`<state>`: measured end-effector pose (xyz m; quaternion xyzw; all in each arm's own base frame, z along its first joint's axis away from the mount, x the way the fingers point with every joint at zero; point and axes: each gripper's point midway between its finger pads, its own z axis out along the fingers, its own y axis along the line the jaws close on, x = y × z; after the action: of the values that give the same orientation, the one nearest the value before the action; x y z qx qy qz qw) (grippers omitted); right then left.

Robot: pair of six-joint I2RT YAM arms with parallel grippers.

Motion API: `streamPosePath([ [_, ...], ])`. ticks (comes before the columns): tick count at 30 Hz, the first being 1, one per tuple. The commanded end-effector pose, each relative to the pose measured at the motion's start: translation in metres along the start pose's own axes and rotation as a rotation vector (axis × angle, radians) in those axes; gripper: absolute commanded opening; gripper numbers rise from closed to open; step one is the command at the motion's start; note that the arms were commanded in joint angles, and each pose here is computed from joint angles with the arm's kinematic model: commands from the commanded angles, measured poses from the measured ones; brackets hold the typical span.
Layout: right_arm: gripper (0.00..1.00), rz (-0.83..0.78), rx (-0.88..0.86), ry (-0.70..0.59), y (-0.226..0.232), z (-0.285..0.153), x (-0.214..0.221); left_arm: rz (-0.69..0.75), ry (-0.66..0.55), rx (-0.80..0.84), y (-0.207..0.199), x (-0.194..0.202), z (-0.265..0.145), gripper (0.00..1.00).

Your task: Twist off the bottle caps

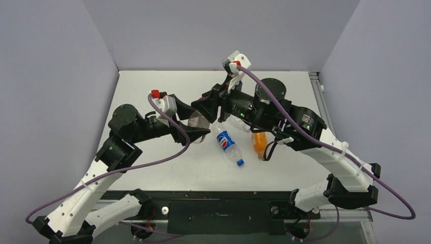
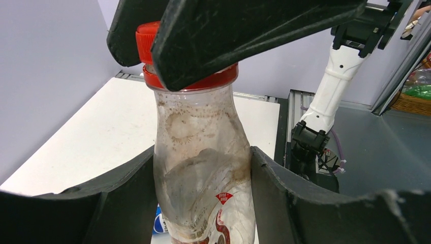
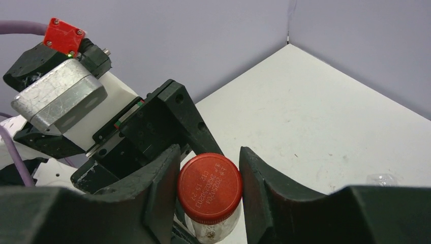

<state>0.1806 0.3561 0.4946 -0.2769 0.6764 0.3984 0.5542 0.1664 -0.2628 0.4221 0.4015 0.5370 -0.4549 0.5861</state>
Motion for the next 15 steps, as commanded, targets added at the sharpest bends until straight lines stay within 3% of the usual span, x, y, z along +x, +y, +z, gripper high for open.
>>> streamPosePath([
  [1, 0.1, -0.024, -0.14, -0.071, 0.018, -0.025, -0.023, 0.004, -0.033, 0.033, -0.007, -0.012, -0.001, 0.0],
  [8, 0.05, -0.053, -0.349, -0.07, 0.027, -0.04, -0.03, -0.025, -0.064, 0.06, -0.014, -0.017, -0.001, 0.0],
  [12, 0.02, -0.117, -0.492, -0.003, 0.04, -0.049, -0.018, -0.081, -0.053, 0.134, -0.027, -0.016, -0.001, 0.0],
  [15, 0.01, -0.128, -0.448, 0.003, 0.028, -0.046, -0.019, -0.105, -0.055, 0.199, -0.038, -0.018, -0.001, 0.0],
])
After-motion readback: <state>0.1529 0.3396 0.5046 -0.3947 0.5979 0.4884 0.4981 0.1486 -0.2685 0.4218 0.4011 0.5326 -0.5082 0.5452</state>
